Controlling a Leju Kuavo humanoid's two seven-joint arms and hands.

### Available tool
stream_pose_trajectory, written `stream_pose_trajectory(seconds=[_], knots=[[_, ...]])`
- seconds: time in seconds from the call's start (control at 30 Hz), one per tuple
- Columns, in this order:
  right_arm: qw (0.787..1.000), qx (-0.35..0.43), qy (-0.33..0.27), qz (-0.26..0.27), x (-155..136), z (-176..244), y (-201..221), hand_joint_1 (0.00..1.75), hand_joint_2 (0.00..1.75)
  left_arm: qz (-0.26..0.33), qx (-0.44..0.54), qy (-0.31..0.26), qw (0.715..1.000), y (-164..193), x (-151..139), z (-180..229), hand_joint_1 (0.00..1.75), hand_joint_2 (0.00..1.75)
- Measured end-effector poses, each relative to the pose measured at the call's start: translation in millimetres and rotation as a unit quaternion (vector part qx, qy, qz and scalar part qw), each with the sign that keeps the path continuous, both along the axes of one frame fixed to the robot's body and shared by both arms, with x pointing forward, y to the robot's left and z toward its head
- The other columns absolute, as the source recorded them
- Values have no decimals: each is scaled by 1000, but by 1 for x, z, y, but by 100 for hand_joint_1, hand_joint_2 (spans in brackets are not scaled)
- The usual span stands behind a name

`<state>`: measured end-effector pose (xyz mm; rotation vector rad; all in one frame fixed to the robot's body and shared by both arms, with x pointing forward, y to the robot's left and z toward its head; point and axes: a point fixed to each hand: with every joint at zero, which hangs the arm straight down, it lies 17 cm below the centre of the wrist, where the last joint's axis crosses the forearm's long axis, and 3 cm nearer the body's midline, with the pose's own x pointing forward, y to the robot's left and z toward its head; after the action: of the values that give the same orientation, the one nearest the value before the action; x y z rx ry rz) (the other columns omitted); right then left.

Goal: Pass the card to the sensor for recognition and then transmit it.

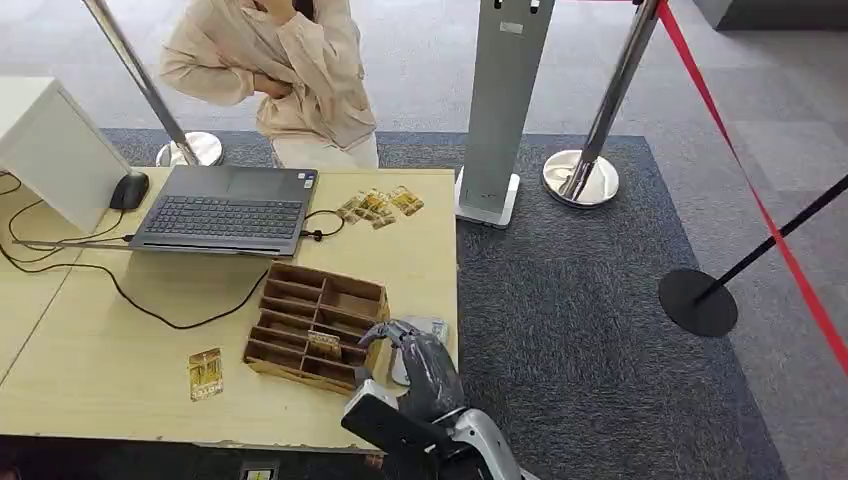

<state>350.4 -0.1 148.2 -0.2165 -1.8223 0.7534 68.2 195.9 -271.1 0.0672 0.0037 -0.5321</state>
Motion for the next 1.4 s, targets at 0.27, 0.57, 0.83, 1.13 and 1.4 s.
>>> stream_pose_trajectory(seconds=[0.27,0.57,0.83,1.13,1.4], knots=[[999,-29,-18,4,6,13,12,33,175,-10,0,4,1000,1,0,0,0,0],[991,-102,-86,24,10,47,46,35,175,-26,0,7,1000,2,0,1,0,0],[983,-134,-116,43,8,67,72,42,175,-36,11,12,999,4,3,2,0,0],[981,-131,-117,84,-3,69,105,42,175,-46,14,11,999,-1,6,3,0,0],[980,-140,-85,112,-6,44,130,38,175,-47,13,9,999,-2,7,4,0,0]])
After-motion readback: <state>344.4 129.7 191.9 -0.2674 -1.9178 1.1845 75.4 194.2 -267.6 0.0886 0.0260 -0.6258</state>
